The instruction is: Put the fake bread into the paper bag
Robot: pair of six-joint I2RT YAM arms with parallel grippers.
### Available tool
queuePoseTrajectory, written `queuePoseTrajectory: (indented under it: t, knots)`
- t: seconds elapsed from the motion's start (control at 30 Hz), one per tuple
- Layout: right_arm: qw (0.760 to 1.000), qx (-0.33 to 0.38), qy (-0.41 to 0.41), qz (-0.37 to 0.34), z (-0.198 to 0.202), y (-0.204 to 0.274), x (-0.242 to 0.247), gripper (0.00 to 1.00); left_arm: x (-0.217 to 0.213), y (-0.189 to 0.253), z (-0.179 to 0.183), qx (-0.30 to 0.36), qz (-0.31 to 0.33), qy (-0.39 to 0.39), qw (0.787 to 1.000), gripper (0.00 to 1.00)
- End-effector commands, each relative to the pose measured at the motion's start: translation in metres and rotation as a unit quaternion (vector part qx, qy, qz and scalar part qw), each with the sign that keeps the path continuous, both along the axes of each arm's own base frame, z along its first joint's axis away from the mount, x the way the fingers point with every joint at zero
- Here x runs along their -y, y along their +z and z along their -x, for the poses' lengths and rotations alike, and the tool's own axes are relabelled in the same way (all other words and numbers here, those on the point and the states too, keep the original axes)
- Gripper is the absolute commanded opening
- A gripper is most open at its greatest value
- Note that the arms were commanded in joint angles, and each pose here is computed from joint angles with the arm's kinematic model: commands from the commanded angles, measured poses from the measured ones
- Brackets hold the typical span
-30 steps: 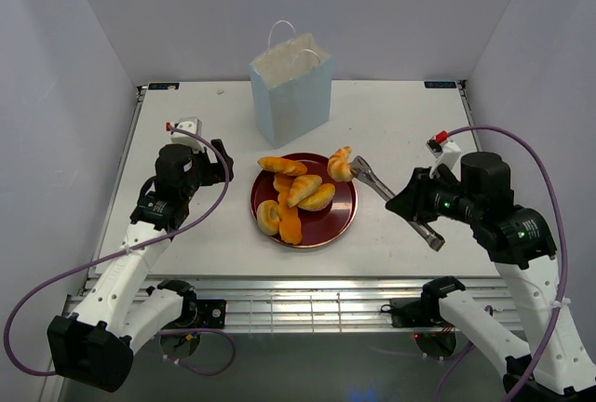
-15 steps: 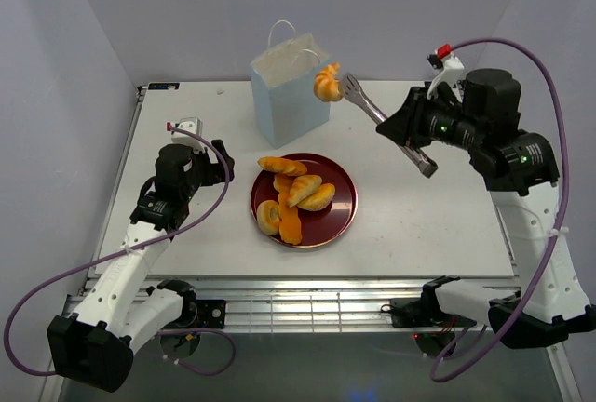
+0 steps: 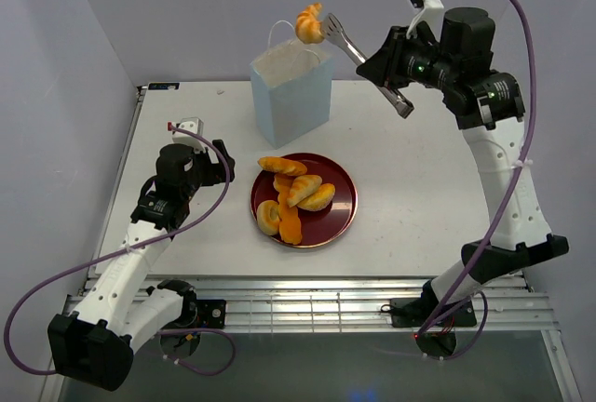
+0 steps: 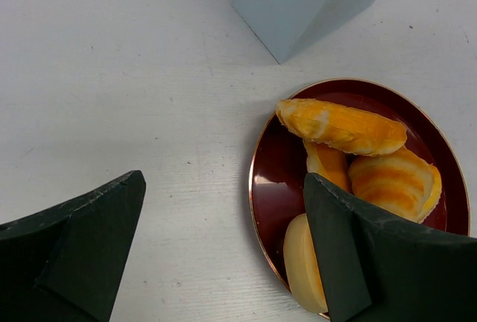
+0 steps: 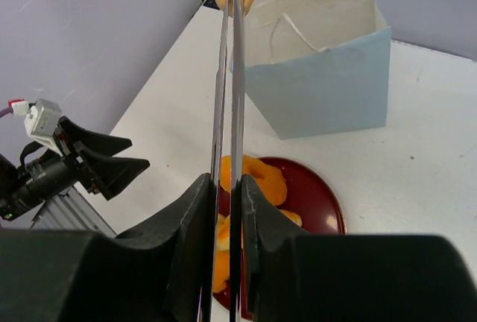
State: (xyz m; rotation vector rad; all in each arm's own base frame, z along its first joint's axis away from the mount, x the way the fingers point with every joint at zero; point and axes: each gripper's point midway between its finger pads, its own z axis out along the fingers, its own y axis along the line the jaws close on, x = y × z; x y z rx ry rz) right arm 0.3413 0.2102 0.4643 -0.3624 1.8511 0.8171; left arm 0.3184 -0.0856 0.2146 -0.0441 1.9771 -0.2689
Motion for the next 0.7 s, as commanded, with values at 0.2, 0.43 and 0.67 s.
queuePoseTrajectory:
  t: [0.2, 0.43, 0.67]
  knots:
    - [0.998, 0.013, 0.046, -0.042, -0.048, 0.001, -0.036, 0.22, 0.002, 0.011, -0.003, 0.014, 0.002, -0.002, 1.000, 0.97]
    - [0.998, -0.016, 0.051, -0.037, -0.069, -0.029, -0.046, 0.25, 0.003, 0.012, -0.002, 0.014, 0.003, -0.004, 1.000, 0.97]
    - [0.997, -0.035, 0.055, -0.030, -0.079, -0.048, -0.051, 0.39, 0.004, 0.014, -0.002, 0.018, 0.005, -0.007, 1.000, 0.97]
